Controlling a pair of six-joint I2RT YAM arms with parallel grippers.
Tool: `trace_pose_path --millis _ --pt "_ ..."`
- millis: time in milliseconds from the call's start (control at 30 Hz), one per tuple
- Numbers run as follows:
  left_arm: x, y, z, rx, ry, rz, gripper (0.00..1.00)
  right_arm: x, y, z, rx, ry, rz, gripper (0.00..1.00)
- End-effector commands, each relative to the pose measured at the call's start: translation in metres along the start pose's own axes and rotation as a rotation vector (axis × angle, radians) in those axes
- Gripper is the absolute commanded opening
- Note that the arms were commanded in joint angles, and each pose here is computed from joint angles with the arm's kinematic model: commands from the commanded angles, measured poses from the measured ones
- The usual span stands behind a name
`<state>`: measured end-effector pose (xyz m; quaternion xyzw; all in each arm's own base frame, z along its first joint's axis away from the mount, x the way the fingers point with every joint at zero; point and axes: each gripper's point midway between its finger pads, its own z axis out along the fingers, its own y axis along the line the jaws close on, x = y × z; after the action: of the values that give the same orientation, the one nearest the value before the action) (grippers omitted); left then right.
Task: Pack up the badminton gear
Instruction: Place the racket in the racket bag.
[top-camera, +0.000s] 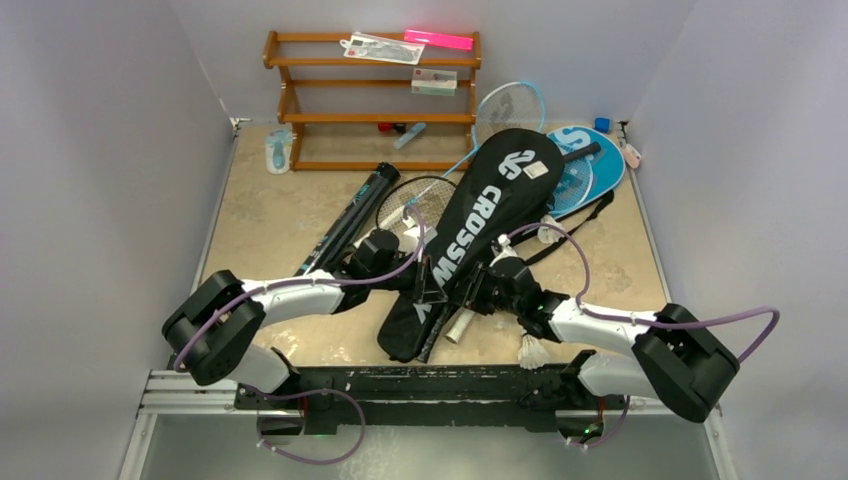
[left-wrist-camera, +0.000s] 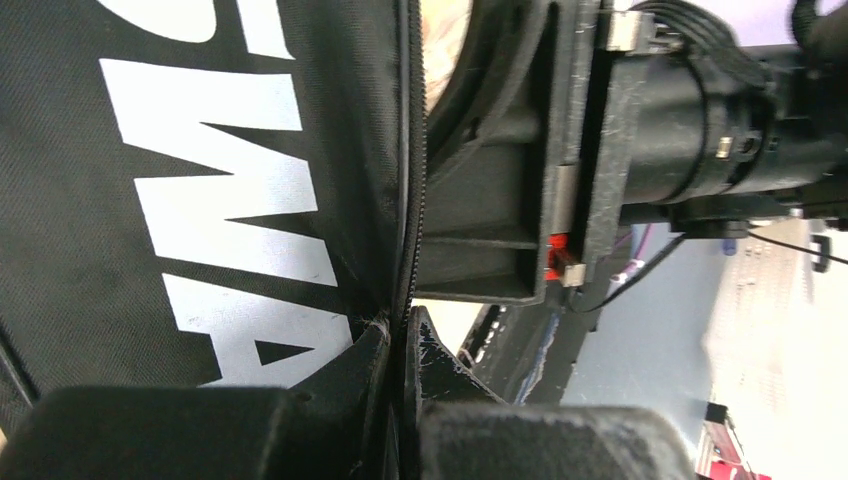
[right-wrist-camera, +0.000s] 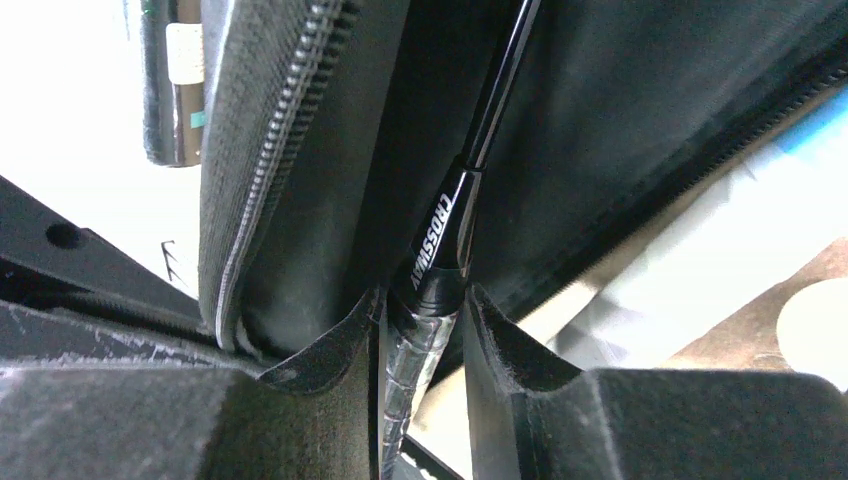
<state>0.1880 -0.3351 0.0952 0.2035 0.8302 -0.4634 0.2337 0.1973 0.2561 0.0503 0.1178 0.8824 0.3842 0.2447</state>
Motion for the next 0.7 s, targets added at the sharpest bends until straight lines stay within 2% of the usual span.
trace_pose_path --millis 0,467,667 --pt "-0.002 -0.045 -0.014 0.22 -0.012 -0.006 0.0 -0.039 0.04 0.003 -0.087 -0.139 -0.042 0.03" --pt "0.002 -0.083 -0.023 0.529 -0.04 -0.105 0.0 -0.059 0.063 0.001 -0.18 -0.235 -0.035 0.02" --pt "-0.006 -0.091 -0.019 0.596 -0.053 -0.117 0.0 -0.065 0.073 0.009 -0.235 -0.262 -0.042 0.03"
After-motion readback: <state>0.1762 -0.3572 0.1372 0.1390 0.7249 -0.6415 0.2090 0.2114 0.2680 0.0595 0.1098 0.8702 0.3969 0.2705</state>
